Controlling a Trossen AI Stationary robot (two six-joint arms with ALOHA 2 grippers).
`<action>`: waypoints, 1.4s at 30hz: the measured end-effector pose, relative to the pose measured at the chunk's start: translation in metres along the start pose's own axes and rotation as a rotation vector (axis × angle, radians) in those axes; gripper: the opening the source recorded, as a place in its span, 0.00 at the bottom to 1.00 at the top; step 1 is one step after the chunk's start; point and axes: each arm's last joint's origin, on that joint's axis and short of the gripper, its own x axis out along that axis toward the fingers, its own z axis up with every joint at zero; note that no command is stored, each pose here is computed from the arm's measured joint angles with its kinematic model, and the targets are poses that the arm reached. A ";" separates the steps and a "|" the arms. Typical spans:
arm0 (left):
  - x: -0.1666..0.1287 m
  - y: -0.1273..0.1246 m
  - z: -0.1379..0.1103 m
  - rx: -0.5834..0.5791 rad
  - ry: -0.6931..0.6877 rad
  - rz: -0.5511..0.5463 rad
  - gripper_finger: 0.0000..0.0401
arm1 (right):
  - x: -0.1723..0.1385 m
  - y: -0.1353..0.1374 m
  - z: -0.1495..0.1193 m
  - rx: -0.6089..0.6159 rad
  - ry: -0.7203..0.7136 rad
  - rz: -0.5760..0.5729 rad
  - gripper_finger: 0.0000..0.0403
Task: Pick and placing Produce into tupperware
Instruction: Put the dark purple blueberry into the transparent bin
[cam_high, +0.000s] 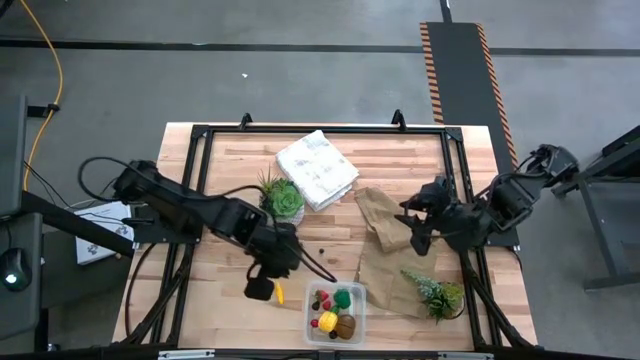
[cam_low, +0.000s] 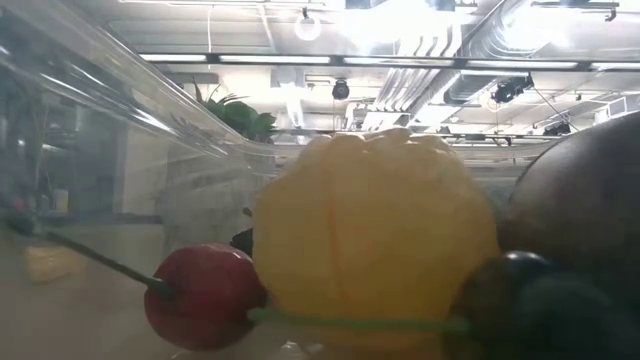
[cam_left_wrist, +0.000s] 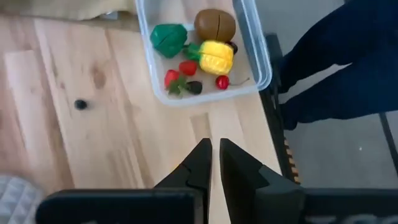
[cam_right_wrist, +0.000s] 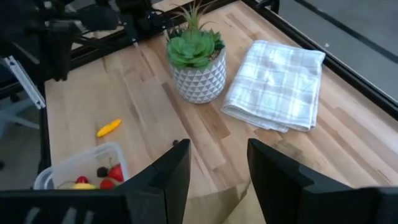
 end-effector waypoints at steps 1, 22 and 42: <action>-0.005 0.000 -0.003 0.002 0.006 0.011 0.05 | 0.001 0.002 -0.001 0.005 -0.002 -0.004 0.37; 0.008 0.028 -0.122 -0.211 -0.188 -0.039 0.01 | 0.082 0.035 -0.061 0.280 0.005 -0.081 0.37; 0.008 0.038 -0.143 -0.377 -0.457 -0.003 0.01 | 0.166 -0.011 -0.029 0.184 -0.110 0.230 0.37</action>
